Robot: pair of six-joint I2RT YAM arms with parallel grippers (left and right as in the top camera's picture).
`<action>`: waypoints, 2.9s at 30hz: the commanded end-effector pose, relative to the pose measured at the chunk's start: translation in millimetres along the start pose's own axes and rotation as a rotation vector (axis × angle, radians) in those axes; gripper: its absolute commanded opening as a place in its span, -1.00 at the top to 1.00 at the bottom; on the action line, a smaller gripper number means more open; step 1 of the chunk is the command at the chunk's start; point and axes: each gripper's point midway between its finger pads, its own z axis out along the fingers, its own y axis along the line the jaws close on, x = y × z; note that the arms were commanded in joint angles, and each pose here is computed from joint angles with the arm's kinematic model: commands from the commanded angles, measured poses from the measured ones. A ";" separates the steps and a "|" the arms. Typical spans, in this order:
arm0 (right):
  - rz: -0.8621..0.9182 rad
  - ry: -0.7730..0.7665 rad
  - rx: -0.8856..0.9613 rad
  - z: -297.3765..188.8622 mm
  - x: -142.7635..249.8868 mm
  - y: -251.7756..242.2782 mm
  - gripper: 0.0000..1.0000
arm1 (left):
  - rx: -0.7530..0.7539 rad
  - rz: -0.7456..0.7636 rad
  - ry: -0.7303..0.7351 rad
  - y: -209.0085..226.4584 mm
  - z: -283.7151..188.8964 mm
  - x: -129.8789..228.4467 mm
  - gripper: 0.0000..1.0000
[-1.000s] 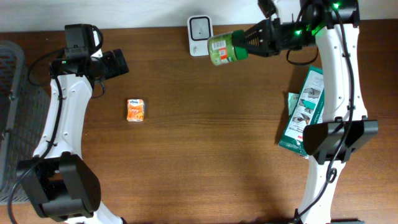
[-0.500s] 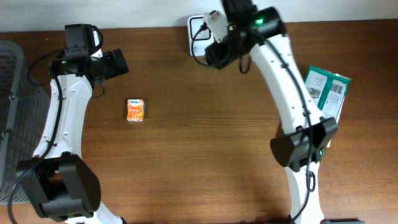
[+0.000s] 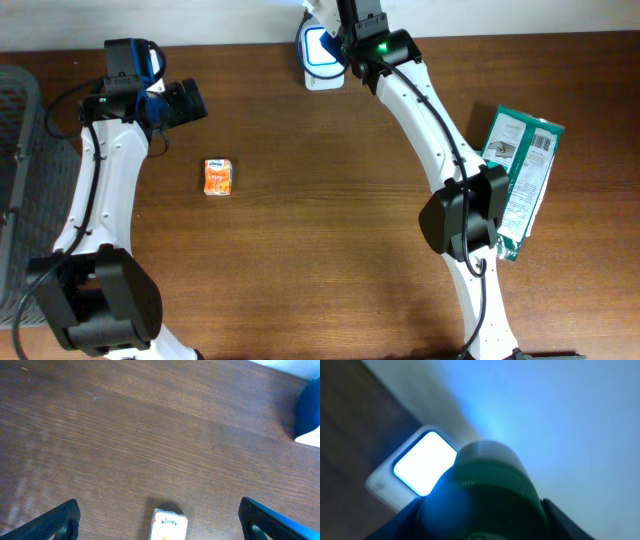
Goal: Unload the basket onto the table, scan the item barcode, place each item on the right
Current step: 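Hold the jar's label in front of the scanner window, then carry the jar right and set it beside the green packs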
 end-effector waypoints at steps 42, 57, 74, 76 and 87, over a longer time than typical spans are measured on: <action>-0.566 -0.168 0.026 36.8 -24.3 31.6 -0.01 | -0.010 0.007 -0.009 2.5 -2.4 -2.2 -0.98; 0.134 0.098 -0.249 -81.8 4.8 30.7 -0.04 | -0.010 0.007 -0.009 2.5 -2.4 -2.2 -0.99; 0.515 0.872 -0.367 -110.5 189.3 88.2 0.32 | -0.010 0.007 -0.009 2.5 -2.4 -2.2 -0.98; 0.605 0.943 -0.324 -105.8 222.7 79.0 0.35 | -0.010 0.007 -0.009 2.5 -2.4 -2.2 -0.99; 0.846 0.914 -0.152 -78.3 309.0 3.7 0.23 | -0.010 0.007 -0.010 2.5 -2.4 -2.2 -0.98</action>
